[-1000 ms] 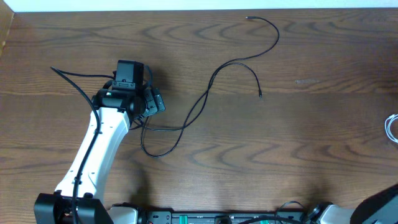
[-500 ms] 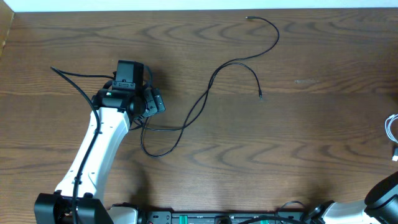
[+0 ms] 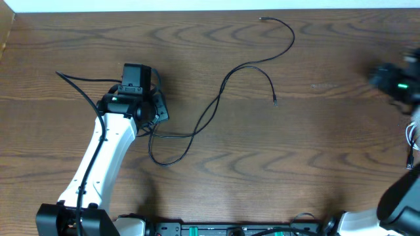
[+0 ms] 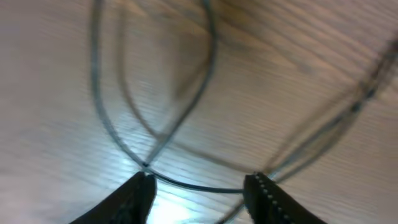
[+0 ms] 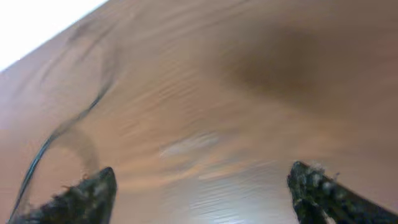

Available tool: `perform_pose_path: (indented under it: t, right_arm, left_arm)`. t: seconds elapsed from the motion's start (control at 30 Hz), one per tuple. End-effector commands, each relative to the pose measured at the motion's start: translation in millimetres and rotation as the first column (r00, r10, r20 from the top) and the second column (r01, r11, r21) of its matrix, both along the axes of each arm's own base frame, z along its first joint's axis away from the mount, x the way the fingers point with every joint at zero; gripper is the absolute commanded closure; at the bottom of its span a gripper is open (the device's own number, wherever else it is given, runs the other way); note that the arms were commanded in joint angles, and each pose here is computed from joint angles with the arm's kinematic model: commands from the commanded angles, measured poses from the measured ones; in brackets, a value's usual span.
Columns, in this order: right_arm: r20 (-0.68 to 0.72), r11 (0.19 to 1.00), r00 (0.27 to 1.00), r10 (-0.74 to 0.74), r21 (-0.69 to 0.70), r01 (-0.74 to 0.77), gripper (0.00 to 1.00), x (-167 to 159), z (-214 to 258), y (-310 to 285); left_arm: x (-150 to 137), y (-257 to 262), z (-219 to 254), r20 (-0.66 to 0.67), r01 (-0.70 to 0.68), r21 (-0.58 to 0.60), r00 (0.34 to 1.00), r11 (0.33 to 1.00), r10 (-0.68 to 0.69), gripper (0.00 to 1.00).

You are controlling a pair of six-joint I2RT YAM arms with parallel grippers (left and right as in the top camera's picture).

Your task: Untangle cables

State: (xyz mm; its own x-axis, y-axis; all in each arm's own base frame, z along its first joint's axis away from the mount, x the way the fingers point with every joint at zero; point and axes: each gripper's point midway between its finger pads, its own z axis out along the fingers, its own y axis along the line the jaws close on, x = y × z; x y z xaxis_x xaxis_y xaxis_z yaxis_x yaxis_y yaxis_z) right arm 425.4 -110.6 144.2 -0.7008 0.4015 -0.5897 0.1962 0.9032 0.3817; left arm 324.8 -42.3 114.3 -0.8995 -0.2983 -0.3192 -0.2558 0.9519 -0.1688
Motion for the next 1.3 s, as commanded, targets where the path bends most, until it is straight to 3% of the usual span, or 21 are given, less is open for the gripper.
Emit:
perform_pose_path:
  t: [0.0, 0.1, 0.23, 0.43, 0.53, 0.77, 0.97, 1.27]
  right_arm:
    - [0.029, 0.946, 0.945, 0.325, -0.017, -0.325, 0.05, 9, 7, 101]
    - [-0.015, 0.904, 0.907, 0.42, -0.075, -0.42, 0.01, 7, 0, 155]
    - [-0.033, 0.861, 0.865, 0.501, -0.079, -0.502, 0.01, 0, -5, 226]
    - [-0.061, 0.88, 0.877, 0.476, 0.024, -0.475, 0.01, -17, -13, 309]
    - [-0.091, 0.879, 0.875, 0.476, 0.069, -0.472, 0.01, -31, -24, 344]
    - [-0.153, 0.875, 0.862, 0.483, 0.119, -0.469, 0.01, -50, -69, 402]
    - [-0.202, 0.925, 0.903, 0.379, 0.103, -0.365, 0.01, -47, -112, 416]
    - [-0.102, 0.943, 0.938, 0.332, 0.002, -0.334, 0.01, -31, -126, 428]
  left_arm:
    - [3, -25, 6, 0.023, 0.136, -0.084, 0.991, 0.987, -0.134, 0.52]
    - [1, -12, 3, 0.008, 0.123, -0.01, 0.992, 0.992, -0.123, 0.32]
    - [-3, 28, 6, -0.002, -0.007, 0.17, 1.0, 0.985, 0.008, 0.25]
    - [-14, 66, 32, 0.073, -0.222, 0.145, 0.974, 0.964, 0.214, 0.13]
    - [-24, 83, 40, 0.081, -0.326, 0.121, 0.945, 0.938, 0.318, 0.12]
    - [-32, 88, 31, 0.027, -0.334, 0.119, 0.942, 0.935, 0.333, 0.07]
    - [-36, 83, 24, -0.019, -0.322, 0.107, 0.945, 0.941, 0.326, 0.07]
    - [-40, 83, 22, -0.035, -0.32, 0.111, 0.945, 0.941, 0.325, 0.07]
